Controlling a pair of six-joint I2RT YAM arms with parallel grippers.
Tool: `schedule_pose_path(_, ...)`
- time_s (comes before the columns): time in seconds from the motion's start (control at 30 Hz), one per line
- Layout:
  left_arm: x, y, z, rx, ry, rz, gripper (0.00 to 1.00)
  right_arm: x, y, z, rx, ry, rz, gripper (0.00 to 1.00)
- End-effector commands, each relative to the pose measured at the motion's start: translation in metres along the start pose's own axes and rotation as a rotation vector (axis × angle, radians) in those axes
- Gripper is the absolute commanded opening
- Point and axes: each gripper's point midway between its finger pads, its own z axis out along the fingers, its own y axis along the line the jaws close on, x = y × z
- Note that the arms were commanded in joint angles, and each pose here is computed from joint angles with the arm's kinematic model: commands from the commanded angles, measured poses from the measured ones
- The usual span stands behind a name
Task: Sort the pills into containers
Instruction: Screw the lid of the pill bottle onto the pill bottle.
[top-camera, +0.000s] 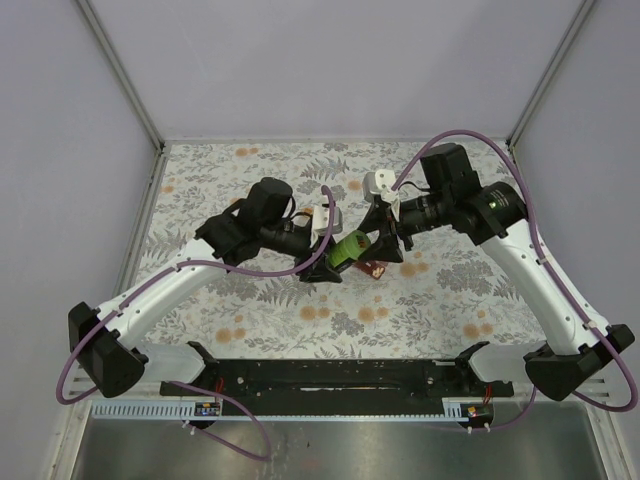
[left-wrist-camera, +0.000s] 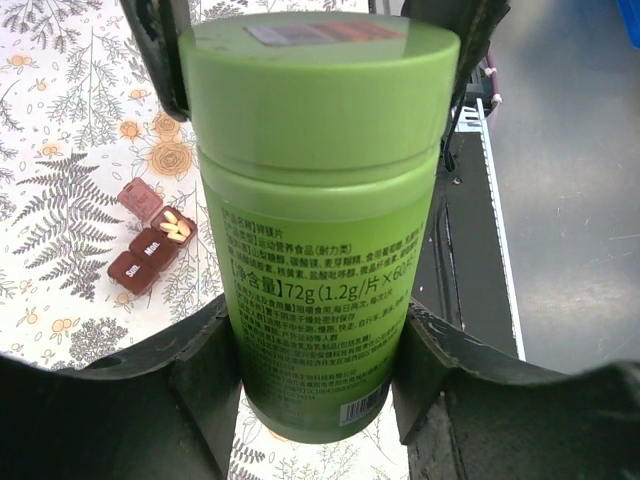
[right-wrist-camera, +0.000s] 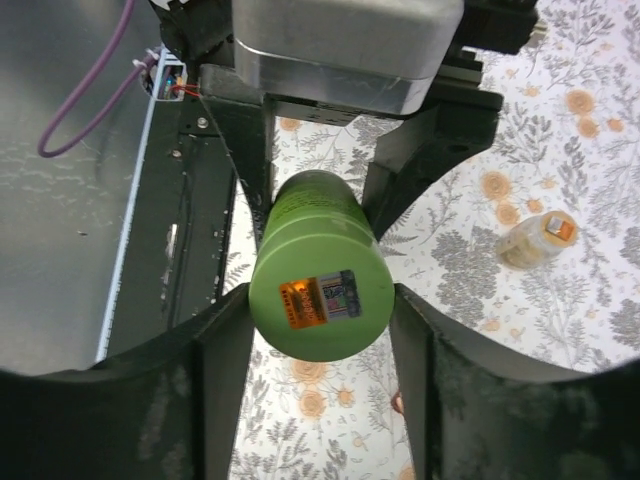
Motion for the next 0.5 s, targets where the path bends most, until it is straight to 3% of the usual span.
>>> schedule_pose_path(0.0,-0.023,0.001,-0.003,0.005,-0.057,0.058,0.0,-0.009,0.001,0.0,-0.008,-0.019,-0.015,0.56)
schedule_pose_path(0.2,-0.03,0.022,-0.009,-0.138,-0.07,0.074,0.0,-0.008,-0.002,0.004,0.001,-0.024,0.097,0.34)
schedule_pose_path(0.47,-0.039,0.066,-0.029,-0.426,-0.082,0.108,0.0,-0.005,-0.013,0.017,0.026,-0.035,0.315,0.17)
